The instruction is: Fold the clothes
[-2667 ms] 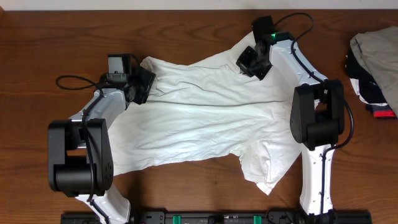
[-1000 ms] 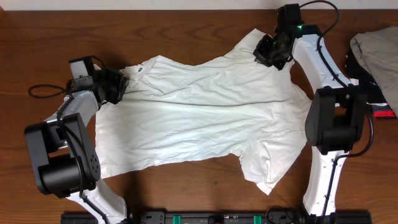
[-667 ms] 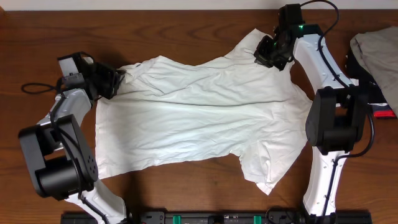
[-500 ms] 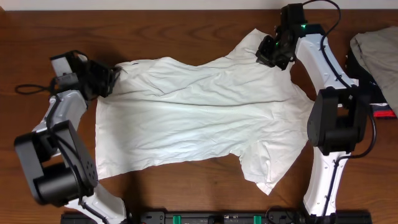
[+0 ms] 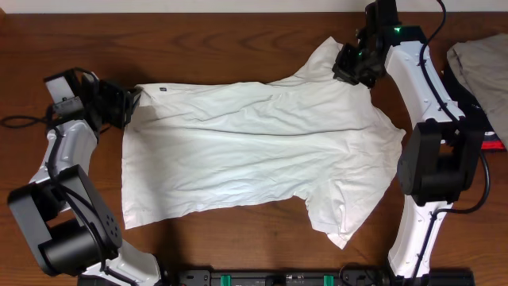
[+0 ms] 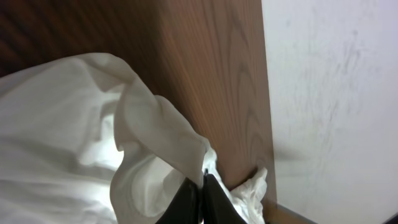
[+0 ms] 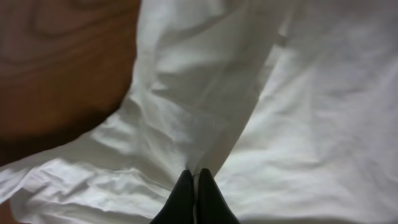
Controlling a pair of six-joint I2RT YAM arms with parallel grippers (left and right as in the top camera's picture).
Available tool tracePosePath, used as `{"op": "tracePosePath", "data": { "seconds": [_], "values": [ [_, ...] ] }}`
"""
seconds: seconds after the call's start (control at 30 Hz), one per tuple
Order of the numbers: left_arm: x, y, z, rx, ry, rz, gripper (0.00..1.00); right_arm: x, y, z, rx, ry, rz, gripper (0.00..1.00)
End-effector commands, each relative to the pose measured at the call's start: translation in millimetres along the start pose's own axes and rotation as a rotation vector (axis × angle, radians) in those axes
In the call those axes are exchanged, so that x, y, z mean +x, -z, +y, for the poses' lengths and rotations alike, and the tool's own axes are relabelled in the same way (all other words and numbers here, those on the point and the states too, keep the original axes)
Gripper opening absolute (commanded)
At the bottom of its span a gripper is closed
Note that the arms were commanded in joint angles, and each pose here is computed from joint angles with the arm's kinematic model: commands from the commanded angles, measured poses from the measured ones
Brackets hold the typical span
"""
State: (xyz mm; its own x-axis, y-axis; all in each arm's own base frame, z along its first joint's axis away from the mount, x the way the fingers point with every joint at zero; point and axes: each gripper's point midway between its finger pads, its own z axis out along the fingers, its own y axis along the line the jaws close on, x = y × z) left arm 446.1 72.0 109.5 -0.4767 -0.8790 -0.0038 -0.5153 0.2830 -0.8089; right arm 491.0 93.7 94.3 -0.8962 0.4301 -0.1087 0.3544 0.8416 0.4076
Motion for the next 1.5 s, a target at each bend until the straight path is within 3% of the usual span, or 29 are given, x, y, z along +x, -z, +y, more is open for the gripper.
{"op": "tracePosePath", "data": {
  "seconds": [0.0, 0.7, 0.9, 1.13, 1.47],
  "values": [
    [-9.3, 15.2, -11.2, 0.04, -0.017, -0.009, 0.06, -10.0, 15.5, -14.7, 0.061, 0.015, -0.048, 0.01],
    [-13.3, 29.7, 14.2, -0.011, -0.019, 0.009, 0.06, 8.3, 18.5, -39.2, 0.167, 0.033, 0.024, 0.01],
    [-16.4, 31.3, 37.2, -0.124, -0.025, -0.028, 0.06, 16.8, 17.8, -38.8, 0.18, 0.035, 0.051, 0.01],
    [-11.8, 31.9, 42.3, -0.144, -0.018, -0.012, 0.06, 31.3, 15.7, -34.0, 0.197, 0.051, 0.09, 0.01],
    [-14.4, 32.5, 46.2, -0.166, -0.016, -0.029, 0.06, 36.7, 20.4, -52.2, 0.321, -0.089, 0.069, 0.02]
  ]
}}
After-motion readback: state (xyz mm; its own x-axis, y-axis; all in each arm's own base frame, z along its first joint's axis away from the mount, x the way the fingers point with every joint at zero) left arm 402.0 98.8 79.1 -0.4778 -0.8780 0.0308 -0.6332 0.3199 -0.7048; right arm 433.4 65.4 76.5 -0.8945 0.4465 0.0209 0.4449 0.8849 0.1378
